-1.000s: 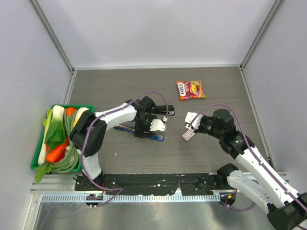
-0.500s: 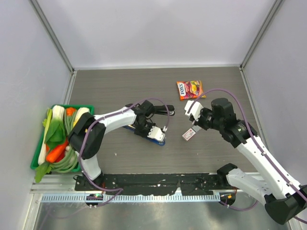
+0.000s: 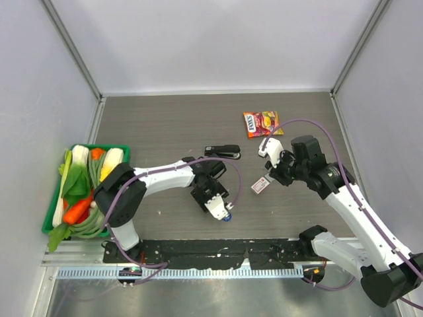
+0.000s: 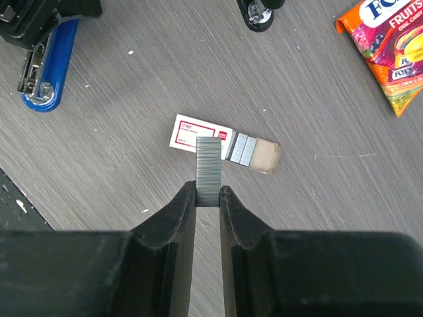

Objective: Load the staples into the stapler
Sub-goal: Adjust the stapler at the center of the board.

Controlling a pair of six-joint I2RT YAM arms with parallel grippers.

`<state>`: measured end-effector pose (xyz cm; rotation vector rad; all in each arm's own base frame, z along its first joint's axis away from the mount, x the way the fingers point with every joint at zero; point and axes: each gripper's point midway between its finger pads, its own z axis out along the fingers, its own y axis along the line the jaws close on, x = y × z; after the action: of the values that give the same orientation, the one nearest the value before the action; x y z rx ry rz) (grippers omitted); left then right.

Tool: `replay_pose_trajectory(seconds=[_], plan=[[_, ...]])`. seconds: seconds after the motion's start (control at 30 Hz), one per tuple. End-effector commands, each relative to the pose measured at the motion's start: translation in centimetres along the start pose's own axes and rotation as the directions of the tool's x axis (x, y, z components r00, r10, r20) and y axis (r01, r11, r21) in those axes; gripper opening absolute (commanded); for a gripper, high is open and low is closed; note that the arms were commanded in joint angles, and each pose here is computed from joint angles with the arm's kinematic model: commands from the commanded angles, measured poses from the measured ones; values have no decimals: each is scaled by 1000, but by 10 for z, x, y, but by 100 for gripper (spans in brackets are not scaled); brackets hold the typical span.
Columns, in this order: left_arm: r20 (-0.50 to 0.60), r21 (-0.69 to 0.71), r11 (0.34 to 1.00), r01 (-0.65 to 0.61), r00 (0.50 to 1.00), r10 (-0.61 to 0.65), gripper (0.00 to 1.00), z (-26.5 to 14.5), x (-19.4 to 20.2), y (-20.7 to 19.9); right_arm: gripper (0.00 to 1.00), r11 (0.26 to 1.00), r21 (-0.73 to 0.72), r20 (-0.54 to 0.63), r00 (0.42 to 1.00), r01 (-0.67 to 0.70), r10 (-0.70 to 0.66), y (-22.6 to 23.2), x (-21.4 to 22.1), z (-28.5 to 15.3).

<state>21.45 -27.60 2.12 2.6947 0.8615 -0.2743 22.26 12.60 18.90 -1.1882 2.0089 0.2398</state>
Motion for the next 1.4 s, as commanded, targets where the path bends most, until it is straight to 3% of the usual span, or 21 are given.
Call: replay_pose_trajectory(seconds=[0.0, 0.17, 0.3, 0.4, 0.5, 0.6, 0.7, 0.77, 0.83, 0.87, 0.97, 1.23, 1.37], plan=[[-68, 44, 995, -92, 993, 95, 66, 16, 21, -1, 14, 997, -36, 25, 998, -61, 62, 4, -5, -3], [-71, -11, 998, -60, 996, 59, 74, 12, 27, 17, 14, 993, -63, 28, 994, -102, 104, 3, -9, -3], [-71, -114, 993, 44, 996, -53, 84, -11, 35, 27, 14, 991, -72, 11, 993, -117, 118, 4, -11, -6], [-38, -178, 978, 106, 993, -114, 97, -38, 34, 18, 14, 986, -93, -15, 990, -140, 139, 7, -9, -6], [-48, -261, 945, 199, 975, -219, 98, -63, 41, 1, 15, 977, -116, -35, 983, -181, 178, 14, -4, -1], [-81, -378, 845, 377, 896, -436, 99, -84, 67, -16, 14, 962, -145, -57, 973, -230, 224, 22, -2, 6], [-55, -501, 643, 579, 720, -692, 100, -116, 99, -39, 16, 953, -157, -73, 965, -260, 252, 25, -5, 9], [-6, -552, 469, 689, 559, -829, 99, -134, 119, -63, 17, 944, -134, -90, 952, -302, 292, 22, -9, 12], [11, -606, 351, 713, 449, -893, 100, -150, 132, -83, 18, 934, -122, -115, 940, -335, 322, 19, -12, 20], [32, -624, 271, 733, 370, -928, 99, -151, 139, -98, 19, 925, -99, -114, 928, -367, 355, 14, -19, 21], [47, -675, 155, 721, 252, -967, 100, -157, 147, -129, 19, 908, -110, -146, 910, -404, 388, 16, -31, 33], [129, -704, -20, 710, 100, -987, 100, -148, 145, -167, 19, 929, -220, -279, 932, -297, 232, 69, -41, 76], [166, -689, -30, 724, 117, -979, 100, -152, 144, -160, 19, 926, -250, -327, 925, -283, 194, 89, -35, 85]])
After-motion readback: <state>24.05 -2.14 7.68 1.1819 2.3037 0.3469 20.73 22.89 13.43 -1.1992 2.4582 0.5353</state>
